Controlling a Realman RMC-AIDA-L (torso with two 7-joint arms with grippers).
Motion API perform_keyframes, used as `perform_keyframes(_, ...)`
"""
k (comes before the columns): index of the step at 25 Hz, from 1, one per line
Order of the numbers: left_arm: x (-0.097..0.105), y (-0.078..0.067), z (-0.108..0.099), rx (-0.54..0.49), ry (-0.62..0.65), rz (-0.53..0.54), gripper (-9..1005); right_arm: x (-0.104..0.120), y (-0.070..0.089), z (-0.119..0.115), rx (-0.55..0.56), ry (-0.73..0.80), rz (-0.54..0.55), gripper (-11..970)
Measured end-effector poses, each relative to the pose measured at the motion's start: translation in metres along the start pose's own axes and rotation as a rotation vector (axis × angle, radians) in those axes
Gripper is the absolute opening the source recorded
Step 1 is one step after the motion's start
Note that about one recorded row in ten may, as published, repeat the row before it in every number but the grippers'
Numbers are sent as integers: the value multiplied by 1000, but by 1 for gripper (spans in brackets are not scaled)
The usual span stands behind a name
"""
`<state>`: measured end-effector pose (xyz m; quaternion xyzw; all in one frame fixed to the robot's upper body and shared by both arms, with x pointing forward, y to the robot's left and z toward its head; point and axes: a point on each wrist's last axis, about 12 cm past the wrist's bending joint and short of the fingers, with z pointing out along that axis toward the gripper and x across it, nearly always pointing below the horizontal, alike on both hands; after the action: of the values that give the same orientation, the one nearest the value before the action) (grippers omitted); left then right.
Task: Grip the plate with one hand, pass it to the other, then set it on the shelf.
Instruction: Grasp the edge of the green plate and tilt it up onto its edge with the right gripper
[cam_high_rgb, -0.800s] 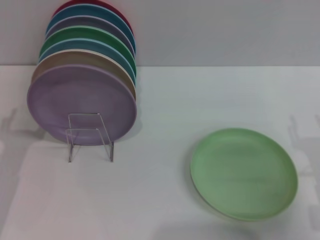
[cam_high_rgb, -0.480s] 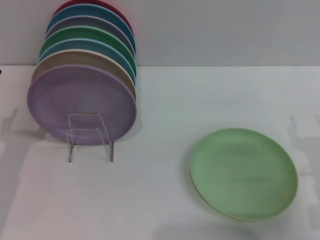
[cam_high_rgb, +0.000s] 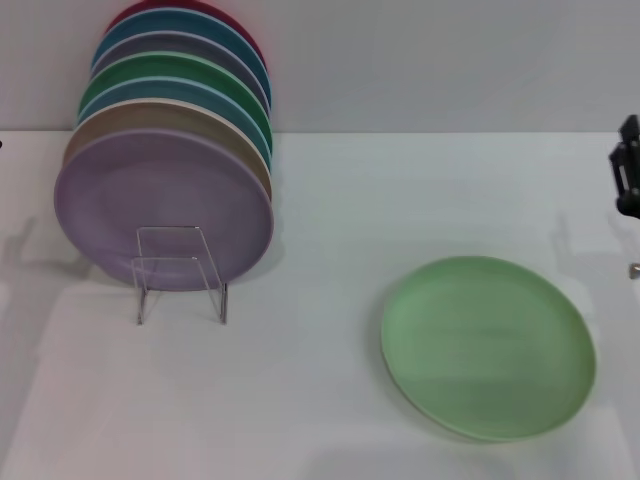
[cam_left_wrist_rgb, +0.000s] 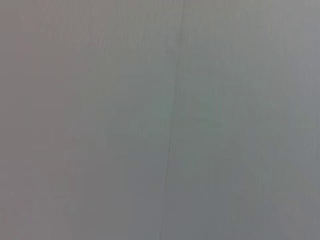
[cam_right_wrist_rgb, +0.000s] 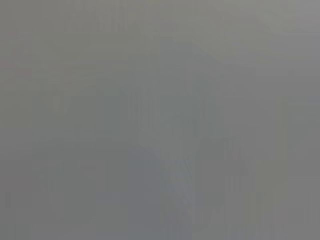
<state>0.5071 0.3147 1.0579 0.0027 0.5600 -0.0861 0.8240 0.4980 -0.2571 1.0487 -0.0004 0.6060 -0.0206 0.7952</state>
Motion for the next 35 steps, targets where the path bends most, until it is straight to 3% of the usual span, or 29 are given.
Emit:
perform_keyframes(12, 0, 1, -1, -2, 0, 1, 838, -20, 8, 63, 13, 409, -39, 619)
perform_keyframes(21, -2, 2, -3, -5, -9, 3, 832, -38, -25, 96, -209, 642, 198, 617)
perform_keyframes(23, -2, 2, -3, -3, -10, 3, 831, -43, -30, 103, -246, 704, 193, 612)
perform_keyframes(30, -2, 0, -1, 1, -12, 0, 827, -57, -19, 117, -327, 954, 57, 598)
perform_keyframes(35, -1, 0, -1, 2, -13, -1, 823, -65, -17, 114, -377, 1104, 91, 598)
